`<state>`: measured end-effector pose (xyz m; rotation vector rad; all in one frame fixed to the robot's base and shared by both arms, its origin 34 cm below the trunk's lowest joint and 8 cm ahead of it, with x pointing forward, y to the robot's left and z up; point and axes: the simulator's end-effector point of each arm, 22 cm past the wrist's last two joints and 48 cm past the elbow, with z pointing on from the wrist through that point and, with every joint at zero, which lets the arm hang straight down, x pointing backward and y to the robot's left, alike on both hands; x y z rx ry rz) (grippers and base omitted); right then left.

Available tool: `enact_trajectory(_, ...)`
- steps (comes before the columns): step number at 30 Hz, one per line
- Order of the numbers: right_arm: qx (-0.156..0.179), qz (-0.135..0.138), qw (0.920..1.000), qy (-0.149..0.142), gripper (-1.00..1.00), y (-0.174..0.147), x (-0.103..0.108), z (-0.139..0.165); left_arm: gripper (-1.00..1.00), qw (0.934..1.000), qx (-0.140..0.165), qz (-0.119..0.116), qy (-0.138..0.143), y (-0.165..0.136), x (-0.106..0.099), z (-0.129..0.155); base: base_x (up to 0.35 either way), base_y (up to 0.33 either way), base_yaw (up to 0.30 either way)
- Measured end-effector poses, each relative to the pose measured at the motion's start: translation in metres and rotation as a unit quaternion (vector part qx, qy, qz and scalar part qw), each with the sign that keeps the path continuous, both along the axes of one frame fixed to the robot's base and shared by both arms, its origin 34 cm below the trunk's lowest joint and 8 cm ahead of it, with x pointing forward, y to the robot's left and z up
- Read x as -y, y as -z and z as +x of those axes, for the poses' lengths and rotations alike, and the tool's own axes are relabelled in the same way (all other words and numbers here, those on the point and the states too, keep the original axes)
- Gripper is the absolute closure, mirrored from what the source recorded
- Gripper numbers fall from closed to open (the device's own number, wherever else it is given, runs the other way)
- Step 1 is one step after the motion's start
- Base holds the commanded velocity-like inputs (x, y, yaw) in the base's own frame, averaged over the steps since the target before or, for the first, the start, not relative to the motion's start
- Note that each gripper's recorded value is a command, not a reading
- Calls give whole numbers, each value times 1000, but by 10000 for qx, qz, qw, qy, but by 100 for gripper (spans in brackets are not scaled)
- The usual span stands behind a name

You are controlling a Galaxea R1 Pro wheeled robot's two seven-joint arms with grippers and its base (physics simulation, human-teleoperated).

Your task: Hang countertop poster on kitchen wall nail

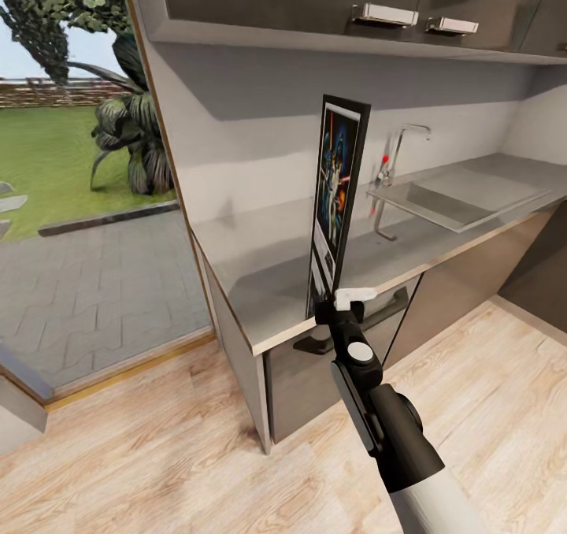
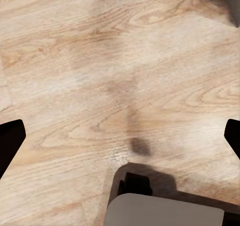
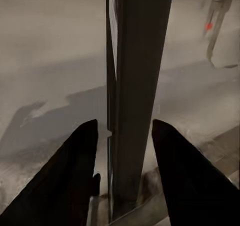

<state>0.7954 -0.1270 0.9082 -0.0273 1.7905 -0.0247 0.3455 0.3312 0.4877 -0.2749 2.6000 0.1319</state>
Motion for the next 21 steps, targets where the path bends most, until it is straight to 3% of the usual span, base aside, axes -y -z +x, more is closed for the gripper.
enact_trajectory(21,45,2,10000,11,100,-5,1,0,-100,10000,6,1,0,0,0,1,0,0,0)
